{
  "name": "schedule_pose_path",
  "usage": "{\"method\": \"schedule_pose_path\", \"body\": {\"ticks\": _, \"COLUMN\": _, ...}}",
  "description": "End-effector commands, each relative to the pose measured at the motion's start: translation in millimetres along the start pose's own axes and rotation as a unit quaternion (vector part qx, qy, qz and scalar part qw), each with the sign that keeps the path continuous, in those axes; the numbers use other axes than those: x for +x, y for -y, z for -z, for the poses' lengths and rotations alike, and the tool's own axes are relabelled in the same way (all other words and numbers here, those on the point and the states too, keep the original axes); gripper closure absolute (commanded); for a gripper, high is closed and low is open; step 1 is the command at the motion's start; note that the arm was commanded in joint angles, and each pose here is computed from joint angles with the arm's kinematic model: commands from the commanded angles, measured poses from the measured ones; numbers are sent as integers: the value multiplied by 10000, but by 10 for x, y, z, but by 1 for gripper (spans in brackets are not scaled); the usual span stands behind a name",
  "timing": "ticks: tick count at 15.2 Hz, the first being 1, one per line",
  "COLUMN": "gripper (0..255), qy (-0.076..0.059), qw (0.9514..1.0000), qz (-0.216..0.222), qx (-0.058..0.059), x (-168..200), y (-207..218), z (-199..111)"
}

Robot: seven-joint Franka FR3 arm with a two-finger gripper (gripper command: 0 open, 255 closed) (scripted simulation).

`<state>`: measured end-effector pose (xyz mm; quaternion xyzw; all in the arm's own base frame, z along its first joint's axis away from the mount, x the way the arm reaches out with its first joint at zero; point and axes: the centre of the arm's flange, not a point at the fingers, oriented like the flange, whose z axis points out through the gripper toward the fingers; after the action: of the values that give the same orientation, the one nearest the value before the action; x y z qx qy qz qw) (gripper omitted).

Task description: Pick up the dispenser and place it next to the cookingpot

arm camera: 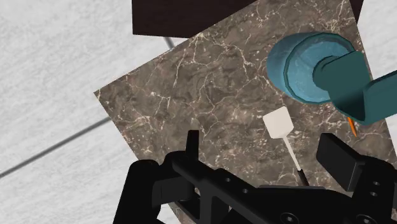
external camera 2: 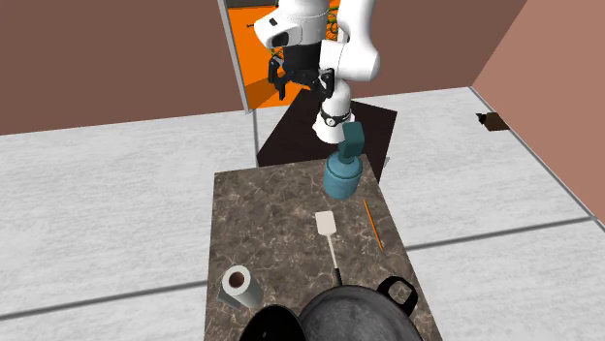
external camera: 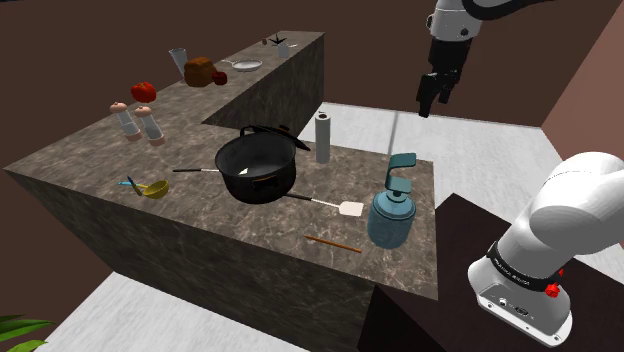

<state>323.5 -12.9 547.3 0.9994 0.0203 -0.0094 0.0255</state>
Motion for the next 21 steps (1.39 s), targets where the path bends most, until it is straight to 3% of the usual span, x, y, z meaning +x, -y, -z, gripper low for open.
{"method": "schedule_pose_path", "body": {"ticks": 1, "gripper": 0, "qy": 0, "qw": 10000, "qz": 0, "qx": 0, "x": 0, "y": 0, "z": 0}}
{"method": "schedule_pose_path", "body": {"ticks": 13, "gripper": 0, "qy": 125, "qw": 9990, "qz": 399, "qx": 149, "x": 25, "y": 1463, "z": -487}}
{"method": "schedule_pose_path", "body": {"ticks": 21, "gripper": 0, "qy": 125, "qw": 9990, "qz": 400, "qx": 149, "x": 14, "y": 1476, "z": -887}}
